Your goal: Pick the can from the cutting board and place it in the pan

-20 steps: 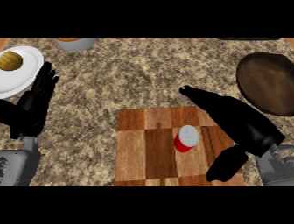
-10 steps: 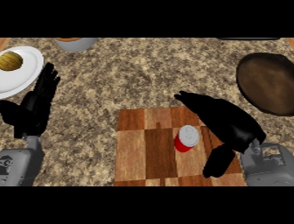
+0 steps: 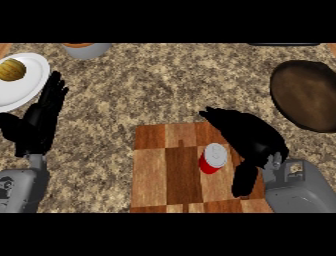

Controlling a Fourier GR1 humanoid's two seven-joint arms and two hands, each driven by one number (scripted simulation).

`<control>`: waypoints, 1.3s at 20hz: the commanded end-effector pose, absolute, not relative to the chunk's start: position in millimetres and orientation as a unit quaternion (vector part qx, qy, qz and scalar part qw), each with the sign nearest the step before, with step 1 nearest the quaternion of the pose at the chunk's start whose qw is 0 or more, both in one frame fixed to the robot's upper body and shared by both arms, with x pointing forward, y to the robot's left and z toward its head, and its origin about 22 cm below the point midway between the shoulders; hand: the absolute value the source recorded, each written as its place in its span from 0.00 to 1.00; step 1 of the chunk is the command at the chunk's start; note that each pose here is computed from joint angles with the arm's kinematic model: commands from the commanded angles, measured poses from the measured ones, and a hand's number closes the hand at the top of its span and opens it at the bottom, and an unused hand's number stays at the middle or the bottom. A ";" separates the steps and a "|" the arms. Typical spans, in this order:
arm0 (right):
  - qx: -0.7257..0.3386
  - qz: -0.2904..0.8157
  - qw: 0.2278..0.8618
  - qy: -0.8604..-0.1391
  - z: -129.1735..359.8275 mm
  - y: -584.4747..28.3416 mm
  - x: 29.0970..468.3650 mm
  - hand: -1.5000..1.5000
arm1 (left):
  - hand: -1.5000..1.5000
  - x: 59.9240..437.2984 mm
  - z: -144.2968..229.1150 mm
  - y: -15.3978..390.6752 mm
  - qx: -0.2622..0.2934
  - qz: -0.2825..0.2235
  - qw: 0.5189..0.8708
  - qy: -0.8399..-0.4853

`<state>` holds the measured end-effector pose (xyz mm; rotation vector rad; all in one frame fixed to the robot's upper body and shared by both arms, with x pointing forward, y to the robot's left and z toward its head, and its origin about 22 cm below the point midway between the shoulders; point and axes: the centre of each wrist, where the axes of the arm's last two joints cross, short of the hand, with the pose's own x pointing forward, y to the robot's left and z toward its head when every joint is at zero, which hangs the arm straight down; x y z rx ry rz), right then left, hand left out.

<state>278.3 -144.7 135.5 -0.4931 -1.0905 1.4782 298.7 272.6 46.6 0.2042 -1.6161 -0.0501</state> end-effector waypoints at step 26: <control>-0.167 0.708 0.529 -0.437 55.5 -123.1 273.1 1.00 | 0.50 301.4 37.2 277.2 0.087 -0.020 0.687 -0.721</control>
